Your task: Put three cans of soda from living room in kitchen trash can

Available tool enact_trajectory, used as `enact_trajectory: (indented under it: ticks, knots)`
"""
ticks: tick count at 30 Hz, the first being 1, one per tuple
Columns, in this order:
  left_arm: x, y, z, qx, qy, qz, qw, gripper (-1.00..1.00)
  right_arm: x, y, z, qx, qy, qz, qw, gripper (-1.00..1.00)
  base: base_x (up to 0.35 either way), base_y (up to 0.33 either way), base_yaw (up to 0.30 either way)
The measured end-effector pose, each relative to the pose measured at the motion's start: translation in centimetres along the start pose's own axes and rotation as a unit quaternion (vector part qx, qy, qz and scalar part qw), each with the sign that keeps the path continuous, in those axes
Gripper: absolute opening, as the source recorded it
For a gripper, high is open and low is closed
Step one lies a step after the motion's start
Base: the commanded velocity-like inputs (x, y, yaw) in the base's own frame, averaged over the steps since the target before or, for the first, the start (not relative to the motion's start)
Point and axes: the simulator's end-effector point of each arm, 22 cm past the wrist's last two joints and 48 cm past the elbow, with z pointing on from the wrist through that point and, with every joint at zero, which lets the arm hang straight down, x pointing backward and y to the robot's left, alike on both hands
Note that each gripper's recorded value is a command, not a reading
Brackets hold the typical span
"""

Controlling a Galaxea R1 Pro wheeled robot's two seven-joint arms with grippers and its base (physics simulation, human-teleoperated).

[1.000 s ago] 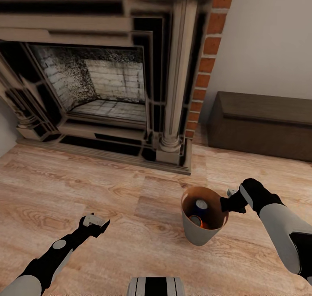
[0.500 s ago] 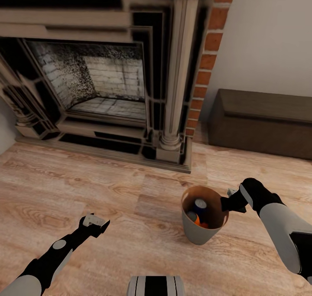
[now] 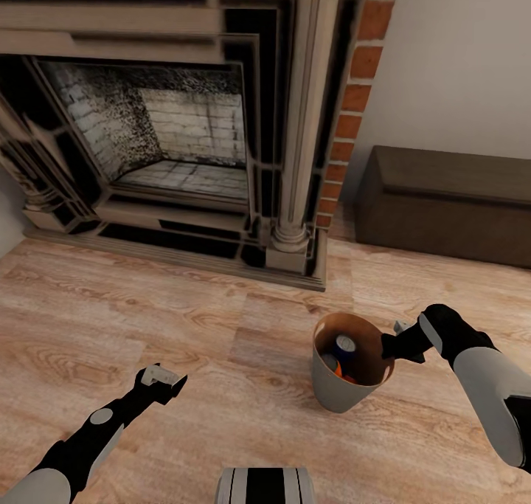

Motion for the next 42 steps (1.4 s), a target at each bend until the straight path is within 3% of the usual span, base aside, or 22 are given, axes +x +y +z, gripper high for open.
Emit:
enact_trajectory:
  ticks: [11, 12, 13, 14, 38, 42]
  knots:
    - [-0.8, -0.1, 0.0, 0.001, -0.018, 0.007, 0.9998, 1.00, 0.0, 0.0, 0.0, 0.000, 0.000, 0.000, 1.0000, -1.00, 0.000, 0.000, 0.000]
    - [-0.8, -0.1, 0.0, 0.001, -0.018, 0.007, 0.9998, 1.00, 0.0, 0.0, 0.0, 0.000, 0.000, 0.000, 1.0000, 1.00, 0.000, 0.000, 0.000]
    - [-0.8, -0.1, 0.1, 0.001, -0.018, 0.007, 0.9998, 1.00, 0.4, 0.5, 0.9, 0.034, 0.009, -0.030, 0.9989, 1.00, 0.000, 0.000, 0.000]
    - [-0.7, -0.1, 0.1, 0.001, -0.018, 0.007, 0.9998, 1.00, 0.5, 1.6, 1.0, 0.015, 0.009, -0.021, 0.9996, 1.00, 0.000, 0.000, 0.000]
    - [-0.7, -0.1, 0.0, 0.001, -0.017, 0.007, 0.9998, 1.00, 0.3, 0.6, 0.7, 0.021, 0.007, -0.018, 0.9996, 1.00, 0.000, 0.000, 0.000]
    - [0.4, -0.1, -0.1, 0.000, -0.007, 0.004, 1.0000, 1.00, 0.3, 0.6, 0.7, 0.020, 0.007, -0.018, 0.9996, 1.00, 0.000, 0.000, 0.000]
